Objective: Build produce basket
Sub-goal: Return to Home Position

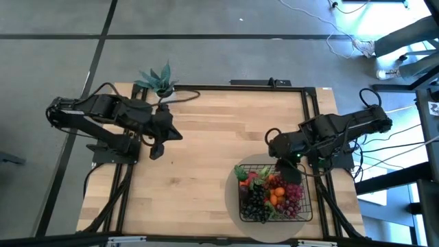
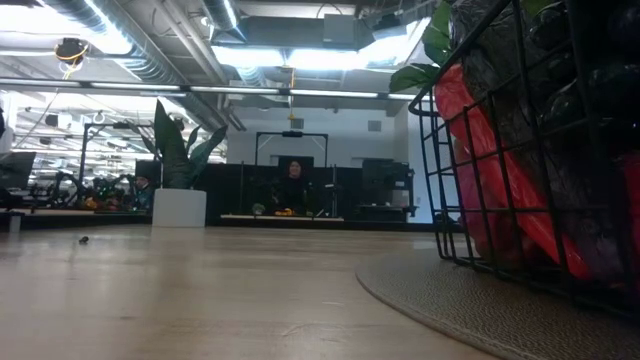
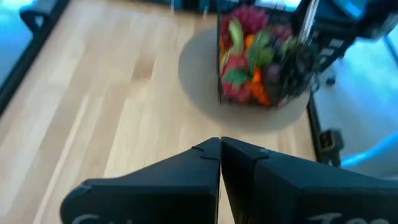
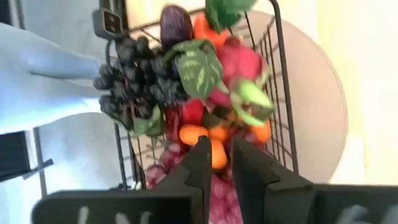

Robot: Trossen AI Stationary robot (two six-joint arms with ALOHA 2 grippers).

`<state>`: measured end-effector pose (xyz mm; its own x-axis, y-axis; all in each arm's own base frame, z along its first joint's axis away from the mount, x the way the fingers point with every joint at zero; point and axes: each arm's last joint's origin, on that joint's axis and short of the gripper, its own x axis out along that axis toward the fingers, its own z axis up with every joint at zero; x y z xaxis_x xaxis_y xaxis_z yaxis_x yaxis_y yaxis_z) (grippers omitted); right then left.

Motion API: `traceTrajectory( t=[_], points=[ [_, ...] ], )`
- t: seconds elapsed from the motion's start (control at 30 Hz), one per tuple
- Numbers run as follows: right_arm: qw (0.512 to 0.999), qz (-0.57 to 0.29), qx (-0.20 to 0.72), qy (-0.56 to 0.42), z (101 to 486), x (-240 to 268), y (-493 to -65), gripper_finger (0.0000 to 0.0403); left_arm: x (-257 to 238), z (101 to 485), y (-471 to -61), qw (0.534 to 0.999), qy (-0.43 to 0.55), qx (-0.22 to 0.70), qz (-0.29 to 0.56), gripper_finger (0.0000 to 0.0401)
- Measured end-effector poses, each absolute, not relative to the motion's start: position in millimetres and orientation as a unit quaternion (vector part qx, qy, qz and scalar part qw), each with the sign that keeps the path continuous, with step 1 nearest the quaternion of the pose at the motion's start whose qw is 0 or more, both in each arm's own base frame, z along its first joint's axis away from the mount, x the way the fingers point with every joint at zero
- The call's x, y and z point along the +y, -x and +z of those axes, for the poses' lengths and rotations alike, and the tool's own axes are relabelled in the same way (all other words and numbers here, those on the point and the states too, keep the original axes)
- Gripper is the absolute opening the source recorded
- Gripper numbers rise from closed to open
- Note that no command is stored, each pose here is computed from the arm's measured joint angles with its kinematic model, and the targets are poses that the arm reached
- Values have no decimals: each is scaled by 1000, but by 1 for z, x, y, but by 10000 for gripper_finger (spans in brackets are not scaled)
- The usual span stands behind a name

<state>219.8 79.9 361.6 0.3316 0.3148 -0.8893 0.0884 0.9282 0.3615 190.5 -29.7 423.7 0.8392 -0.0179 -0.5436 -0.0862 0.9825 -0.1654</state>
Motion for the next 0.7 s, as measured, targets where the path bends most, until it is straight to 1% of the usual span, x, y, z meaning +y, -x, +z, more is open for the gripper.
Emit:
traceTrajectory(
  t=[0.1,0.23,0.27,0.5,0.7],
  points=[
    [804,83,563,-172,362,79,-224,47,-30,427,-187,958,93,271,19,1],
    [818,105,544,-153,364,80,-227,9,-29,429,-182,958,94,269,20,0],
    [820,107,542,-152,364,80,-227,6,-28,427,-180,956,93,276,22,0],
    [827,121,533,-130,367,79,-226,2,-27,425,-172,952,82,295,25,0],
    [865,149,471,-91,398,73,-215,0,-22,433,-148,958,77,275,29,0]
  ],
)
